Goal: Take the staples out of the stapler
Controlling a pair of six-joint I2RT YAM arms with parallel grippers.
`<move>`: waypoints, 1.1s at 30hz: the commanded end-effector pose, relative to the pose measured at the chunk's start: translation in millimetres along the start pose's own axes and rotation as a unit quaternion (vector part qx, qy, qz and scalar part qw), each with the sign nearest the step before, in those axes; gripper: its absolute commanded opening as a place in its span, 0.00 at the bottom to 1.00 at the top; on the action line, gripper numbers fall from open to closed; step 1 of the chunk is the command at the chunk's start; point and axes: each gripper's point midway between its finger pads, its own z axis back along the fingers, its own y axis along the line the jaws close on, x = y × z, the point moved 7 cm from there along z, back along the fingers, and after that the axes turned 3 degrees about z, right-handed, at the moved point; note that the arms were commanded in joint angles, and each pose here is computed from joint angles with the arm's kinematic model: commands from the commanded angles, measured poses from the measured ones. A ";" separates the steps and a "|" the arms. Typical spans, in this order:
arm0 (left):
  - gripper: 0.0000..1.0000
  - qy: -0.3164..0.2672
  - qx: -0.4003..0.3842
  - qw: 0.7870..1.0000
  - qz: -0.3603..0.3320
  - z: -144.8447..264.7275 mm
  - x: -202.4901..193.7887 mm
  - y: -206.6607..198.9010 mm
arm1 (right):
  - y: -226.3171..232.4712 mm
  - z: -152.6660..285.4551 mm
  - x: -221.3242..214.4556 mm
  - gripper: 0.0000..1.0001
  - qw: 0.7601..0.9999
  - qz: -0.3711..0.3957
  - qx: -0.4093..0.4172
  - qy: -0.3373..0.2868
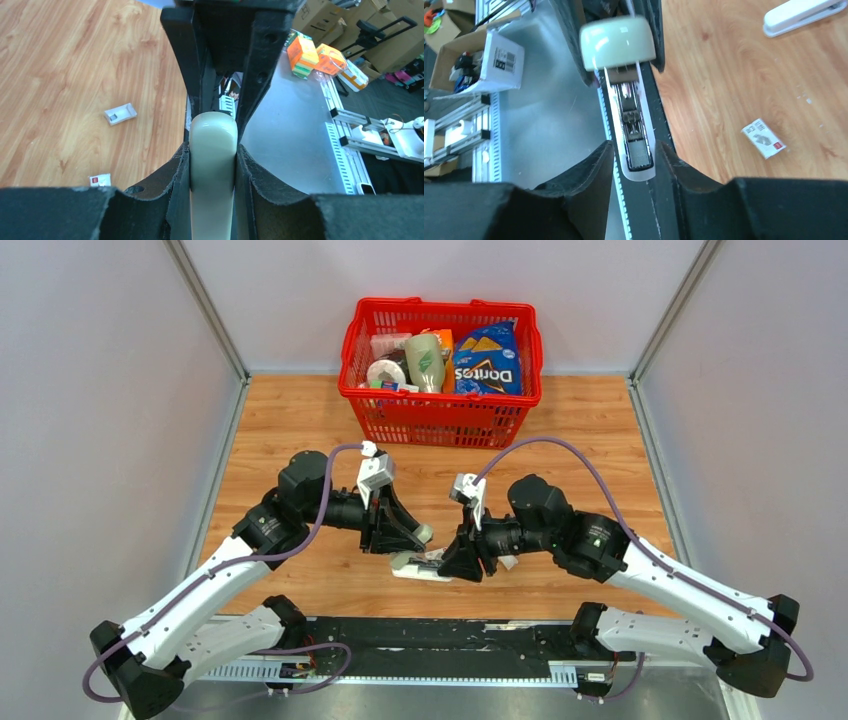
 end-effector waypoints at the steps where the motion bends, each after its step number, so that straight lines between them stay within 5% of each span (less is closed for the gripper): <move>1: 0.00 -0.016 0.020 0.999 -0.035 -1.1 6.6 6.1 | -2.3 10.6 27.0 0.44 0.997 0.027 -0.057 -0.038; 3: 0.00 -0.013 0.028 0.999 -0.033 -0.9 4.9 8.2 | -4.9 14.5 28.5 0.50 0.996 0.035 -0.077 -0.035; 9: 0.00 -0.013 0.070 0.997 -0.025 0.5 3.6 16.4 | -11.6 25.9 39.9 0.49 0.988 0.044 -0.138 -0.051; 12: 0.00 -0.027 0.111 0.993 -0.018 1.5 8.0 23.6 | -19.0 21.6 45.6 0.37 0.984 0.044 -0.162 -0.062; 17: 0.00 -0.054 0.164 0.985 -0.008 2.4 7.9 36.5 | -39.8 2.4 53.5 0.00 0.974 0.035 -0.215 -0.069; 33: 0.00 -0.085 0.246 0.965 0.041 1.9 3.7 60.3 | -70.1 -52.2 45.1 0.00 0.971 0.019 -0.212 -0.111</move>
